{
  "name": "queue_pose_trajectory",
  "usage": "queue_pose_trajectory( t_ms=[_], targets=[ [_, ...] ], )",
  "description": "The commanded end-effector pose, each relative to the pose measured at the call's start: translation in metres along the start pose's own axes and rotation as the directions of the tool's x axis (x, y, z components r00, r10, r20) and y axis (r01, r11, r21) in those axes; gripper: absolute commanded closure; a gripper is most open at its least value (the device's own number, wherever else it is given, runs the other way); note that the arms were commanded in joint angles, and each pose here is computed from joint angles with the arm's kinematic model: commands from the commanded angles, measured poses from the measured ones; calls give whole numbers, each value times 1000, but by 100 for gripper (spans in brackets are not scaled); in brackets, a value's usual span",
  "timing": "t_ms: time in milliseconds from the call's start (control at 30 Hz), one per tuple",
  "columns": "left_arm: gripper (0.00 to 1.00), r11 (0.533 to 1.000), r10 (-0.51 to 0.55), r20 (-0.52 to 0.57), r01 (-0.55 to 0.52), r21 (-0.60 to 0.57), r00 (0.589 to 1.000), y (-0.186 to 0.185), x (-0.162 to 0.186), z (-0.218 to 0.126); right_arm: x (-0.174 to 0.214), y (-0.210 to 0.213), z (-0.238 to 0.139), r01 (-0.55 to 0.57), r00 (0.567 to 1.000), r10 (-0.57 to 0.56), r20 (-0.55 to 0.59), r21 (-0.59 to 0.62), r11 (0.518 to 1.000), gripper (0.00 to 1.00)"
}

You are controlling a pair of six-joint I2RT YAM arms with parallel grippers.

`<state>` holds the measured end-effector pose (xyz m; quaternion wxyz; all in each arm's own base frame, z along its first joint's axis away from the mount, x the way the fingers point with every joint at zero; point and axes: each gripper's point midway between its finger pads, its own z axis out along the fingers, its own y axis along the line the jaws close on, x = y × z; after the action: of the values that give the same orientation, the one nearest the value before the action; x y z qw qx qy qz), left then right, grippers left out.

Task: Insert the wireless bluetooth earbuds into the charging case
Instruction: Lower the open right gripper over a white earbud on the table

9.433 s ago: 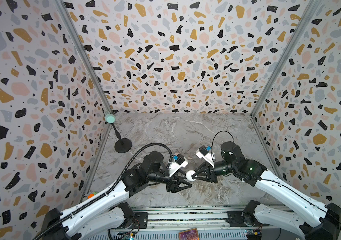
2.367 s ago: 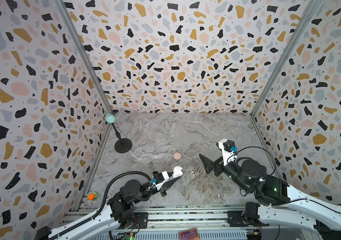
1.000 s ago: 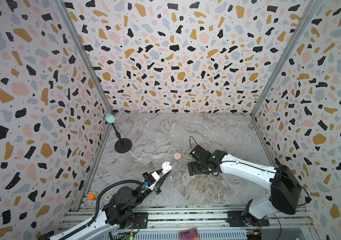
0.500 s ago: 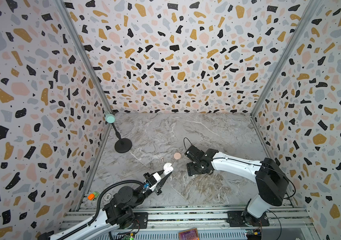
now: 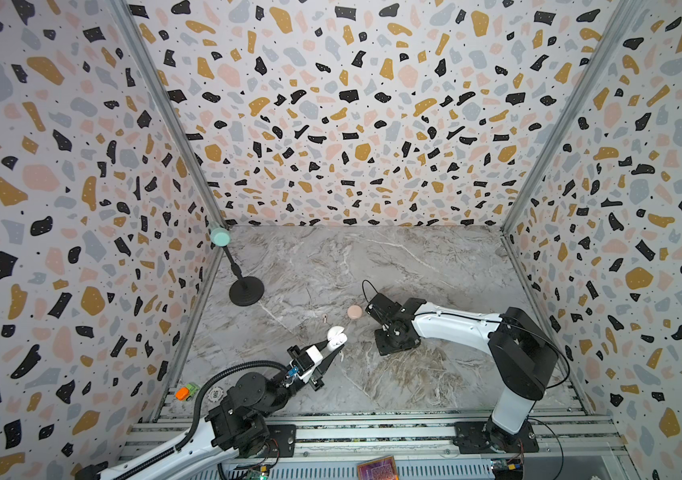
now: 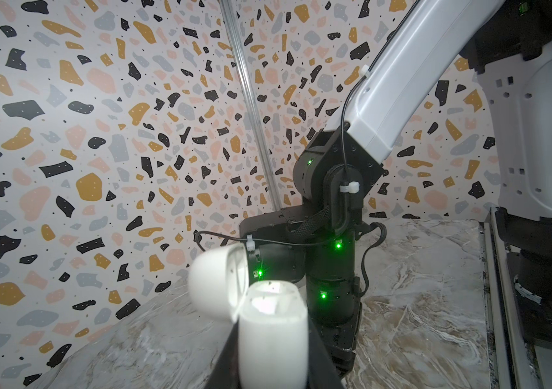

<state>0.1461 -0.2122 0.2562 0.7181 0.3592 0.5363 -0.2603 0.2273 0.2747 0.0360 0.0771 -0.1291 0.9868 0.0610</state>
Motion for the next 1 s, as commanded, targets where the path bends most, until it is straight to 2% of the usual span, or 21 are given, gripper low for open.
queue_pose_trajectory(
  t_ms=[0, 200, 433, 967],
  targets=[
    [100, 1000, 8, 48, -9, 8, 999, -2, -10, 0, -12, 6, -6, 12, 1000, -12, 20, -21, 1000, 54],
    [100, 1000, 9, 45, -10, 16, 999, -3, -9, 0, -16, 4, -1, 18, 1000, -18, 10, -7, 1000, 56],
    [100, 1000, 10, 38, -11, 22, 999, -5, -8, 1, -18, 3, 5, 26, 1000, -26, 2, 1, 1000, 64],
    [100, 999, 16, 32, -17, 29, 999, -6, -6, 1, -16, 3, 13, 23, 1000, -23, -17, -12, 1000, 74]
  ],
)
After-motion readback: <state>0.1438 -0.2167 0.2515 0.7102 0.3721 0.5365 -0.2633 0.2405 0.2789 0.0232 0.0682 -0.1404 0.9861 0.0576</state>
